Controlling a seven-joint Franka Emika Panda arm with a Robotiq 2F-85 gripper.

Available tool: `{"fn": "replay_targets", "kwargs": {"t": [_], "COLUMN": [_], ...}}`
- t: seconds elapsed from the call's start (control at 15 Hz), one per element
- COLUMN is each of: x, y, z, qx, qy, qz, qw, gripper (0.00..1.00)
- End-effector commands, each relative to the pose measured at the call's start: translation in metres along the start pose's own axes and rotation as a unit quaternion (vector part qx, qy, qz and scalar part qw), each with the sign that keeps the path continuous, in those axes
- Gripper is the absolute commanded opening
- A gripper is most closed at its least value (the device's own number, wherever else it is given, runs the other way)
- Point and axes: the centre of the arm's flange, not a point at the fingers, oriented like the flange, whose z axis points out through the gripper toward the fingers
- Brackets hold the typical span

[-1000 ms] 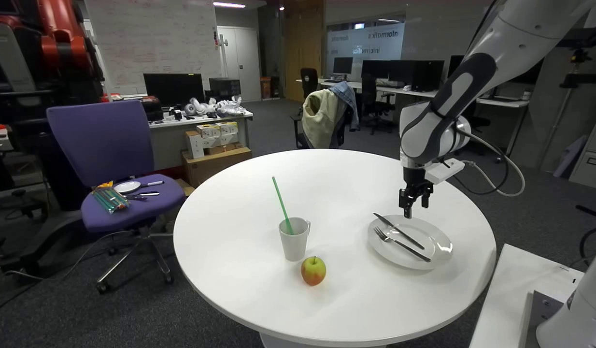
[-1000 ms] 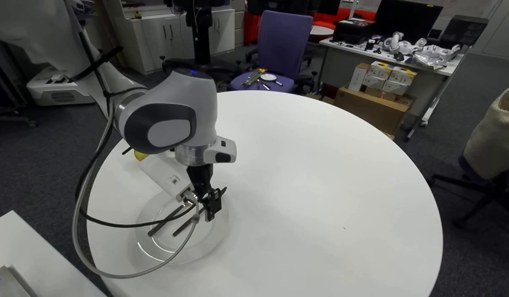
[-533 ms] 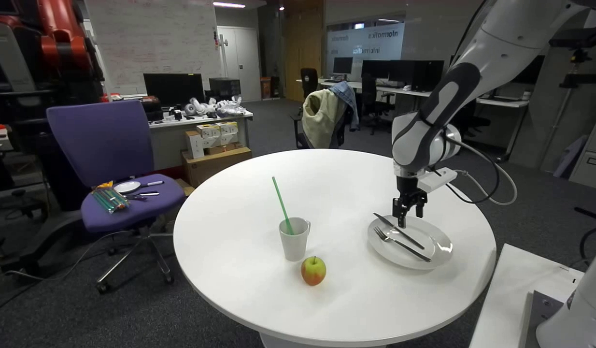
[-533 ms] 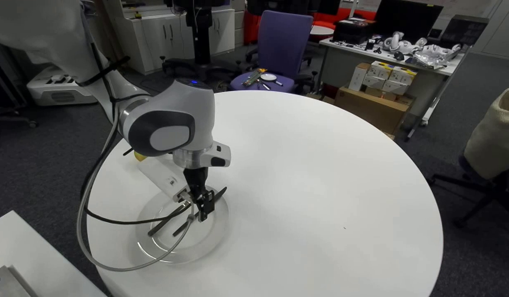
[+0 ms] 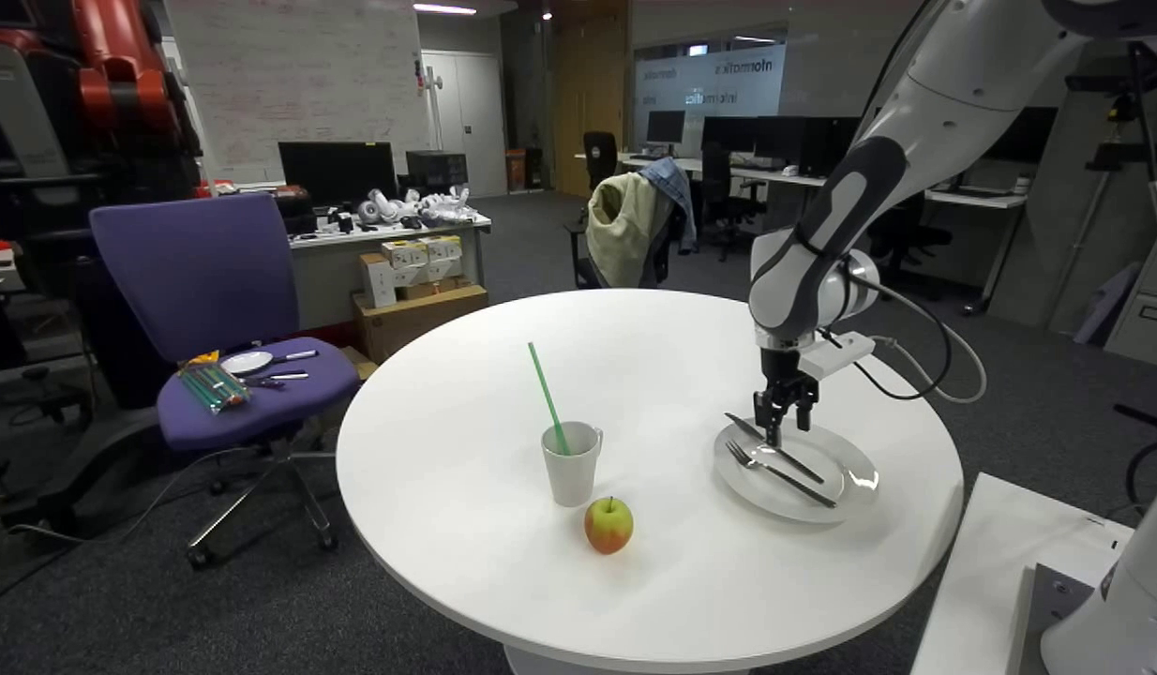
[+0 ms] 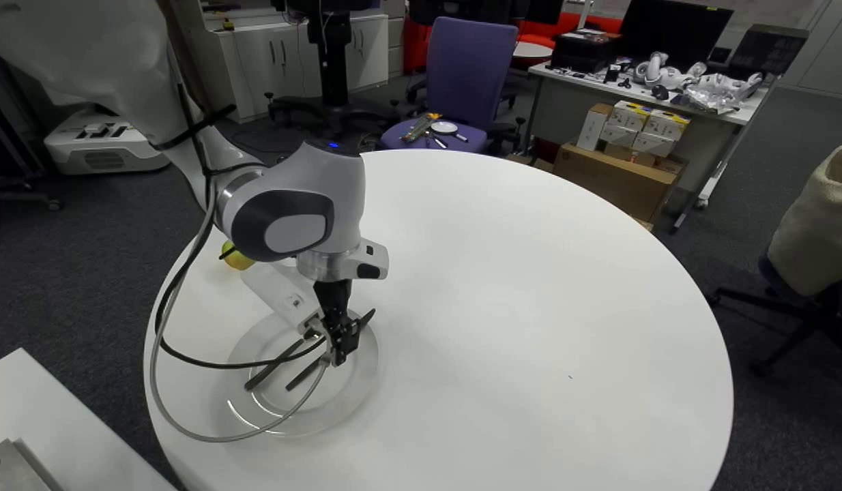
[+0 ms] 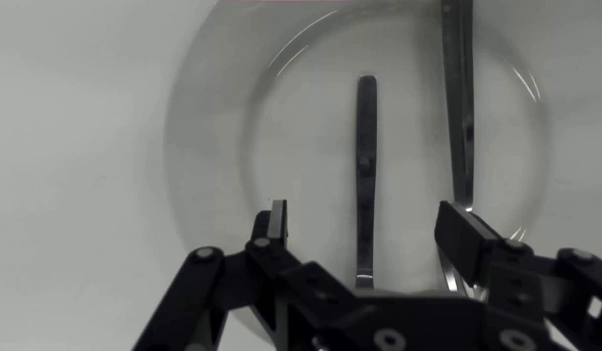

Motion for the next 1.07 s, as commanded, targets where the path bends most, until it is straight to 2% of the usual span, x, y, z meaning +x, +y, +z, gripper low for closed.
{"fn": "replay_targets", "kwargs": {"t": [0.0,0.13,0.53,0.8,1.0], "x": [0.008,0.01,0.018,0.021,0.022], "y": [0.006,0.008,0.014,0.011,0.01], "z": [-0.001,-0.001,0.003,0.007,0.011], "qx": [0.007,0.008,0.016,0.04,0.049], "qy": [0.011,0.015,0.026,0.026,0.026], "qz": [0.01,0.016,0.037,0.063,0.074], "qw": [0.9999,0.9997,0.9988,0.9969,0.9957], "gripper": [0.7,0.66,0.69,0.6,0.61]}}
